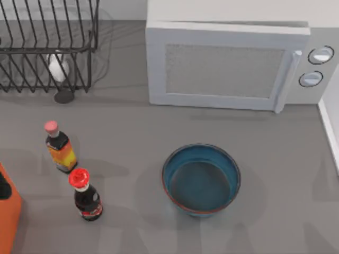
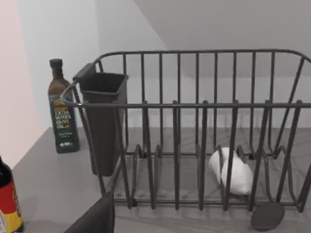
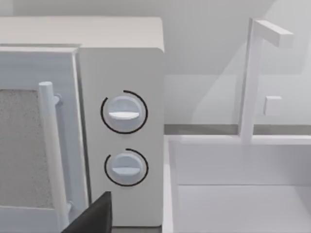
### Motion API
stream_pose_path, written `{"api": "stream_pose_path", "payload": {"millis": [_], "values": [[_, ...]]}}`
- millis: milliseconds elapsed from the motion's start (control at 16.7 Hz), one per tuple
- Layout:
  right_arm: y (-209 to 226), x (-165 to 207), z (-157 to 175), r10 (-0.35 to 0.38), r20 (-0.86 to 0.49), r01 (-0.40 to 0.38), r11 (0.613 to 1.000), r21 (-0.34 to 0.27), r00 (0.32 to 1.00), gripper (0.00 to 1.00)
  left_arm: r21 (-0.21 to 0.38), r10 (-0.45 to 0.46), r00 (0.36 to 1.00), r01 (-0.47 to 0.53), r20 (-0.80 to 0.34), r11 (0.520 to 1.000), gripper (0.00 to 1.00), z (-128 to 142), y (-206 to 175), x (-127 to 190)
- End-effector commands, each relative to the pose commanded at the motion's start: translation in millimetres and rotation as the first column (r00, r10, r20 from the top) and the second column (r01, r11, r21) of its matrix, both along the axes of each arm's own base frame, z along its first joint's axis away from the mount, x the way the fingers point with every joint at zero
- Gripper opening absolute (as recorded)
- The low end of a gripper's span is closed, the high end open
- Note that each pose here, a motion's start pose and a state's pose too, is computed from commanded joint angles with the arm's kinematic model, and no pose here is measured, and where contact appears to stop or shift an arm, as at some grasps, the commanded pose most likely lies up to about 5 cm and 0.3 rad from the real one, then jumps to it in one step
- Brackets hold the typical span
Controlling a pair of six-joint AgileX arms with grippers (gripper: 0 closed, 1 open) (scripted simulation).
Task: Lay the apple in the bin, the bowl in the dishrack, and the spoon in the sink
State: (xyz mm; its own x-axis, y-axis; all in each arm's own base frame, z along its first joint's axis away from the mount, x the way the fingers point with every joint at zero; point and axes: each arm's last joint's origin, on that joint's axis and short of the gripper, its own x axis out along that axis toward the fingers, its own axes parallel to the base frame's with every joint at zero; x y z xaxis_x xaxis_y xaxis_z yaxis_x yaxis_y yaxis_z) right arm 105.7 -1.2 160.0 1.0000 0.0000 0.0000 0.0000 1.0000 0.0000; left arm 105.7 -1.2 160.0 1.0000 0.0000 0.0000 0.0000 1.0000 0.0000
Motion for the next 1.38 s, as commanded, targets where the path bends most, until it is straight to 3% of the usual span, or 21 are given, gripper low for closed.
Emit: {"api": "stream_pose_path", "payload": {"millis": [60, 120, 300, 540, 780, 900, 1080, 1200, 1380], "values": [[0.0, 0.0, 0.0, 0.0, 0.0, 0.0, 1.0, 0.0, 1.0, 1.0, 0.0, 0.0, 1.0, 0.0, 0.0, 1.0, 1.0, 0.0, 0.0, 0.0], [0.0, 0.0, 0.0, 0.0, 0.0, 0.0, 1.0, 0.0, 1.0, 1.0, 0.033, 0.059, 0.998, -0.059, 0.006, 0.998, 1.0, 2.4, 4.2, -0.4], [0.0, 0.0, 0.0, 0.0, 0.0, 0.0, 1.0, 0.0, 1.0, 1.0, 0.018, 0.04, 0.999, -0.04, -0.006, 0.999, 1.0, 8.2, 2.4, -0.7], [0.0, 0.0, 0.0, 0.0, 0.0, 0.0, 1.0, 0.0, 1.0, 1.0, -0.066, -0.058, 0.994, 0.052, -0.089, 0.996, 1.0, 45.8, -7.1, 0.3], [0.0, 0.0, 0.0, 0.0, 0.0, 0.0, 1.0, 0.0, 1.0, 1.0, -0.183, -0.181, 0.944, 0.133, -0.277, 0.974, 1.0, 103.1, -24.0, 18.7], [0.0, 0.0, 0.0, 0.0, 0.0, 0.0, 1.0, 0.0, 1.0, 1.0, -0.235, -0.236, 0.879, 0.147, -0.414, 0.961, 1.0, 130.1, -38.9, 39.7], [0.0, 0.0, 0.0, 0.0, 0.0, 0.0, 1.0, 0.0, 1.0, 1.0, -0.281, -0.288, 0.721, 0.134, -0.63, 0.95, 1.0, 159.1, -75.2, 84.4], [0.0, 0.0, 0.0, 0.0, 0.0, 0.0, 1.0, 0.0, 1.0, 1.0, -0.283, -0.293, 0.586, 0.111, -0.755, 0.953, 1.0, 166.7, -110.2, 118.8], [0.0, 0.0, 0.0, 0.0, 0.0, 0.0, 1.0, 0.0, 1.0, 1.0, -0.238, -0.247, 0.37, 0.072, -0.896, 0.969, 1.0, 156.3, -175.1, 166.0]]}}
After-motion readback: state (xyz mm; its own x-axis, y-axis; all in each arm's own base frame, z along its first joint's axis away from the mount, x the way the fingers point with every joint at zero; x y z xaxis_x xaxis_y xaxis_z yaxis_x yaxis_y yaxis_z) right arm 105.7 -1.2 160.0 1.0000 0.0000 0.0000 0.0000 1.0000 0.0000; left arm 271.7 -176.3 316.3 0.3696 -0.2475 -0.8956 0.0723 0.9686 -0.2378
